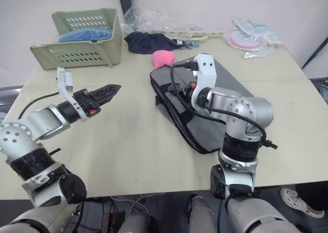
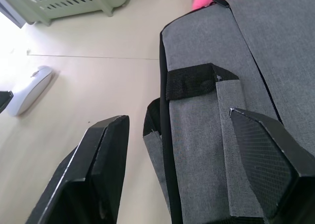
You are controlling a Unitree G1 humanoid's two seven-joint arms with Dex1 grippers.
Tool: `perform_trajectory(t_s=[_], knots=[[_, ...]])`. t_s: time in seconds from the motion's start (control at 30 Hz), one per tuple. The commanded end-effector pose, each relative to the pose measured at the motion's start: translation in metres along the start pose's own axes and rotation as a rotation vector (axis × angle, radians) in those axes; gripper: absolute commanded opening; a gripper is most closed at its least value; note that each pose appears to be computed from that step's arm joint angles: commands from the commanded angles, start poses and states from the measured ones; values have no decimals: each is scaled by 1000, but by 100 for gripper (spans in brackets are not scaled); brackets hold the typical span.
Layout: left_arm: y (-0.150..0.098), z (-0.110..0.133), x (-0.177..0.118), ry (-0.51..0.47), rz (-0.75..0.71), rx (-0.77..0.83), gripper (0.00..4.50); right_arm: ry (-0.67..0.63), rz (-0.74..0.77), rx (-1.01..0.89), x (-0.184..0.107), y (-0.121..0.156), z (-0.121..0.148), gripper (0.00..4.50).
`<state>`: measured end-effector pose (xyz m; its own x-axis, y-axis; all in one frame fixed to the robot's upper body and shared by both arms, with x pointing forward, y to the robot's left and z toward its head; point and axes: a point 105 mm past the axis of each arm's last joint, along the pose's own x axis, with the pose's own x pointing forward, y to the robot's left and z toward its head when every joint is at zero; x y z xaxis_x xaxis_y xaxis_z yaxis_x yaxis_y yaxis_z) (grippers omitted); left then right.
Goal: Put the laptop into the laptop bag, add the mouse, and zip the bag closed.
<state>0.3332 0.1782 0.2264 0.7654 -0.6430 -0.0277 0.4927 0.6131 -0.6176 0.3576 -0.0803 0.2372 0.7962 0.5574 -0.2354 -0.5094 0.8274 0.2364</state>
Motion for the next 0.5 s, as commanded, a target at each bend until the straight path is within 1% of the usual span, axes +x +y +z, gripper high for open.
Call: perform_trajectory(t_s=[0.03, 0.07, 0.1, 0.17, 0.23, 0.27, 0.3, 0.37, 0.43, 0.5], knots=[[-29, 29, -15, -52, -93, 177, 306, -138, 128, -142, -32, 17, 41, 365], [-32, 34, -19, -53, -98, 211, 306, -154, 148, -180, -39, 18, 48, 365], [-37, 44, -27, -62, -105, 263, 306, -181, 180, -245, -52, 18, 58, 365], [-48, 61, -46, -54, -129, 391, 306, -211, 210, -402, -79, 8, 74, 365], [-53, 67, -56, -25, -143, 466, 306, -208, 220, -497, -91, 1, 80, 365], [-54, 68, -62, -7, -152, 507, 306, -201, 228, -541, -96, -1, 82, 365], [-50, 70, -73, 30, -133, 571, 306, -176, 241, -593, -101, -5, 83, 365], [-46, 71, -85, 94, -114, 651, 306, -140, 258, -655, -108, -9, 84, 365], [-50, 83, -107, 112, -109, 712, 306, -101, 295, -726, -120, -11, 87, 365], [-56, 92, -122, 133, -114, 767, 306, -65, 320, -774, -129, -13, 90, 365]])
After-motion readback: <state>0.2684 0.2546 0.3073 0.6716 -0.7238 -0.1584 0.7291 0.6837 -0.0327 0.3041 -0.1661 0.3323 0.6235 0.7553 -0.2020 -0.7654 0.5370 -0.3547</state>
